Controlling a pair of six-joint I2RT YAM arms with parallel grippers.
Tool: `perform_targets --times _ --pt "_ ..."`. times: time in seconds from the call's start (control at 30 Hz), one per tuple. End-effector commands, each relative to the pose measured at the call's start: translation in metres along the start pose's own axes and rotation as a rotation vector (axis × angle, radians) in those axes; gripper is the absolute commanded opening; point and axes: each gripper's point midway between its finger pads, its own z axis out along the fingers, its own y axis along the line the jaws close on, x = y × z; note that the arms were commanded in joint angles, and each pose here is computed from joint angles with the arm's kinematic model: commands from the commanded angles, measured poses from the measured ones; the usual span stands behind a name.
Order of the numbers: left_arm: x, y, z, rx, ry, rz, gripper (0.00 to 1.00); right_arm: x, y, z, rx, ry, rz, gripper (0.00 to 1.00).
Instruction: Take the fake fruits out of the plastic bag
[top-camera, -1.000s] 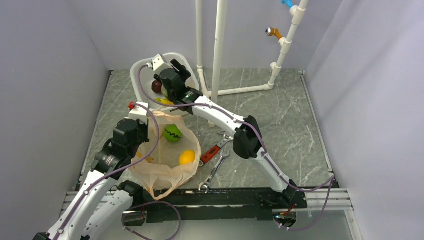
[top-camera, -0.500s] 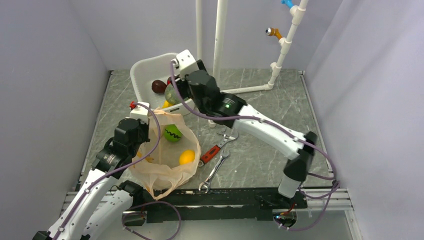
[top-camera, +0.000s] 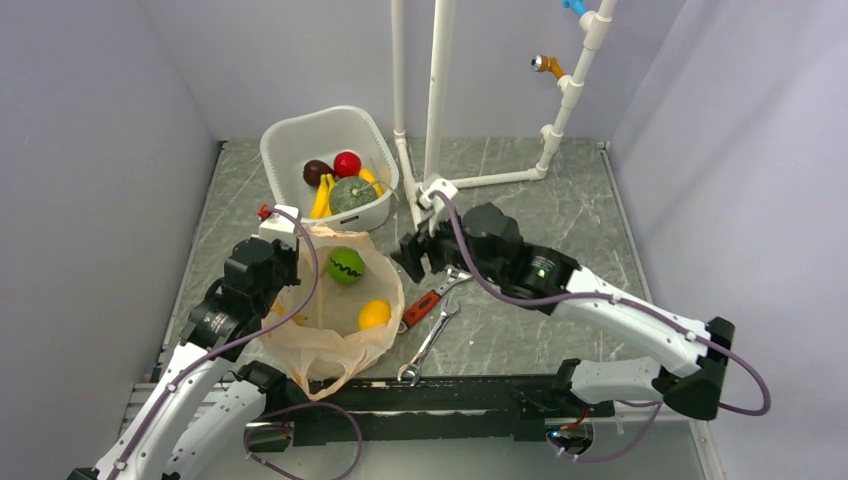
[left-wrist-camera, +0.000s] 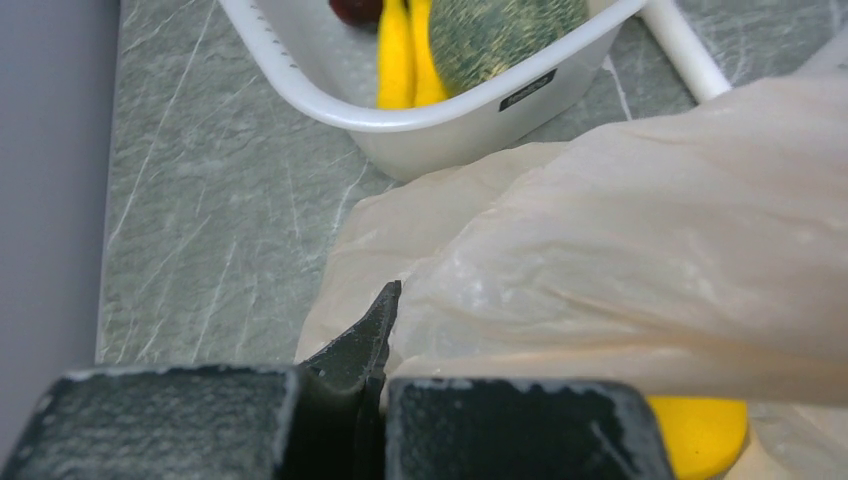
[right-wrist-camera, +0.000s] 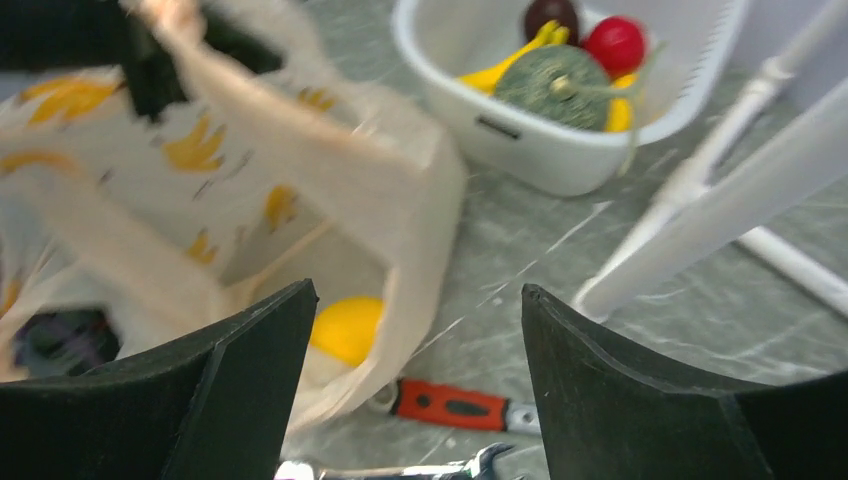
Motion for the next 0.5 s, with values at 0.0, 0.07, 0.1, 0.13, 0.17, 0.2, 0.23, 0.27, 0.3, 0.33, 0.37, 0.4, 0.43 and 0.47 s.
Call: perform_targets --times 0.0,0.07,0.1,0.13,0.17,0.2,0.23,0.27,0.3,0.33,0.37,0.4,0.43,0.47 --pt "-0.018 -0.013 -0.003 0.084 -0.084 -0.002 0.0 0.008 0.063 -0.031 -0.336 -0.083 0.004 0.78" --pt "-0.019 -0.016 -0.004 0.105 -0.096 -0.004 0.0 0.021 0.085 -0.038 -0.425 -0.091 -0.011 0.8" --pt "-0.02 -0.017 -0.005 0.112 -0.1 -0.005 0.0 0.025 0.094 -0.037 -0.45 -0.089 -0.012 0.8" --pt "-0.02 -0.019 -0.005 0.118 -0.101 -0.005 0.0 0.033 0.102 -0.033 -0.464 -0.068 -0.006 0.8" --pt "-0.02 -0.02 -0.004 0.125 -0.101 -0.004 0.0 0.039 0.11 -0.028 -0.478 -0.049 -0.002 0.78" --pt "-0.02 -0.021 -0.004 0.131 -0.101 -0.004 0.0 0.046 0.117 -0.022 -0.494 -0.026 -0.004 0.76" --pt "-0.02 -0.022 -0.004 0.137 -0.101 -0.004 0.0 0.052 0.126 -0.016 -0.51 -0.008 -0.009 0.73" --pt "-0.02 -0.023 -0.004 0.142 -0.1 0.015 0.0 0.058 0.133 -0.009 -0.514 0.007 -0.01 0.72" --pt "-0.02 -0.024 -0.004 0.149 -0.102 0.03 0.0 0.064 0.134 0.0 -0.494 0.023 -0.003 0.72" --pt "-0.019 -0.024 -0.004 0.153 -0.1 0.034 0.0 0.071 0.134 0.009 -0.469 0.048 0.008 0.72" --pt "-0.019 -0.025 -0.004 0.156 -0.101 0.036 0.0 0.075 0.132 0.018 -0.44 0.065 0.014 0.72" --pt "-0.018 -0.025 -0.003 0.155 -0.099 0.038 0.0 0.082 0.131 0.028 -0.412 0.093 0.007 0.71" --pt "-0.017 -0.025 -0.003 0.152 -0.094 0.041 0.0 0.087 0.129 0.036 -0.382 0.119 -0.005 0.7" --pt "-0.016 -0.025 -0.002 0.151 -0.088 0.045 0.0 0.093 0.126 0.045 -0.344 0.145 -0.007 0.69"
